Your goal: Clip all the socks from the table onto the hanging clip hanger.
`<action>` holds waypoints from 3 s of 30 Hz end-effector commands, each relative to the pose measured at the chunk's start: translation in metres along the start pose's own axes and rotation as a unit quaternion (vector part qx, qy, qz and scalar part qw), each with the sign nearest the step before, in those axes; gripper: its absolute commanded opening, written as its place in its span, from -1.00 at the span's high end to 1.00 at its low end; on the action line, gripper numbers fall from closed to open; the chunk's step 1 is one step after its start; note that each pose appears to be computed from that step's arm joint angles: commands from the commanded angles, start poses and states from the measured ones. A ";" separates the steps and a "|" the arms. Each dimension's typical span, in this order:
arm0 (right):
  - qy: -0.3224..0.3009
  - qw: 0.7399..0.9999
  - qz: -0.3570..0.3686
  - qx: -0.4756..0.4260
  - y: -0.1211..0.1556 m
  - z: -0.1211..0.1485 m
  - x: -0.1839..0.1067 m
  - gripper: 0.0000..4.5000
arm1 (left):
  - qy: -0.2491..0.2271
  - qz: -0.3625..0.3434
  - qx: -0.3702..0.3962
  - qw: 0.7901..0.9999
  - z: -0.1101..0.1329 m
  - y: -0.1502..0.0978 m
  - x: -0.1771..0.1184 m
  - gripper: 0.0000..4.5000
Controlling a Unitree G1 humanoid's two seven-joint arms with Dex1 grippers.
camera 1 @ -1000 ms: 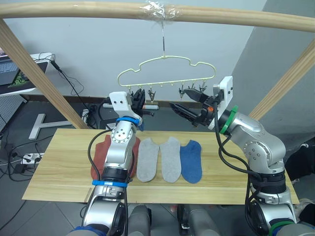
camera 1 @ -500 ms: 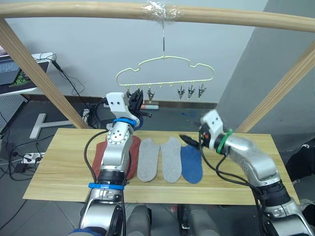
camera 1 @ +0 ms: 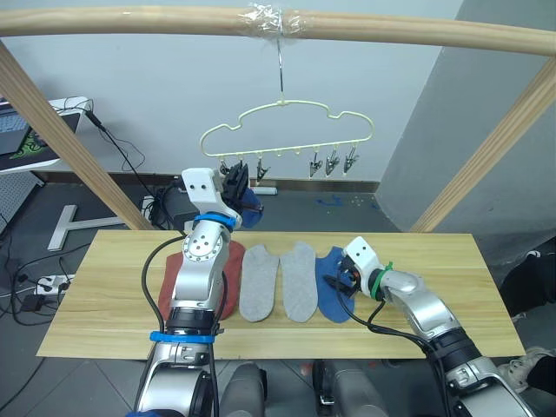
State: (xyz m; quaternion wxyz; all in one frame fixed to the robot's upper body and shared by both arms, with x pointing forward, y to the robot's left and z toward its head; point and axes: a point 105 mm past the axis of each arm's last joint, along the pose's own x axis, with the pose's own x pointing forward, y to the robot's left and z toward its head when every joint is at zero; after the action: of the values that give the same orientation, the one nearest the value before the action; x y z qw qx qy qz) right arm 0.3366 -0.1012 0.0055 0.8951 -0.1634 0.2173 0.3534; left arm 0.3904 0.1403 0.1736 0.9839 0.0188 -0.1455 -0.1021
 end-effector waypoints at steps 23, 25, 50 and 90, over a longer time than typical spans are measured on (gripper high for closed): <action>0.084 0.990 0.009 -0.112 -0.023 -0.056 -0.025 1.00 | 0.013 -0.017 -0.046 0.999 -0.002 -0.001 -0.004 1.00; 0.060 0.985 0.010 -0.161 -0.025 -0.042 -0.032 1.00 | 0.021 -0.028 -0.070 0.997 -0.003 -0.002 -0.004 1.00; -0.350 0.843 -0.020 -0.408 0.054 0.158 -0.047 1.00 | 0.092 -0.132 -0.426 0.890 0.019 -0.019 -0.011 1.00; -0.373 0.840 -0.039 -0.393 0.051 0.173 -0.043 1.00 | 0.072 -0.167 -0.410 0.894 0.034 -0.018 -0.023 -0.52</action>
State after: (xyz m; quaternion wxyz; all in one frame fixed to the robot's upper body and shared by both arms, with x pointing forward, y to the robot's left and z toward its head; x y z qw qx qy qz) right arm 0.3202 -0.0126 0.1543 0.7828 -0.3714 -0.2749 0.4168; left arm 0.3608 0.1256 0.1826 0.8811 -0.3648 0.0143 -0.3005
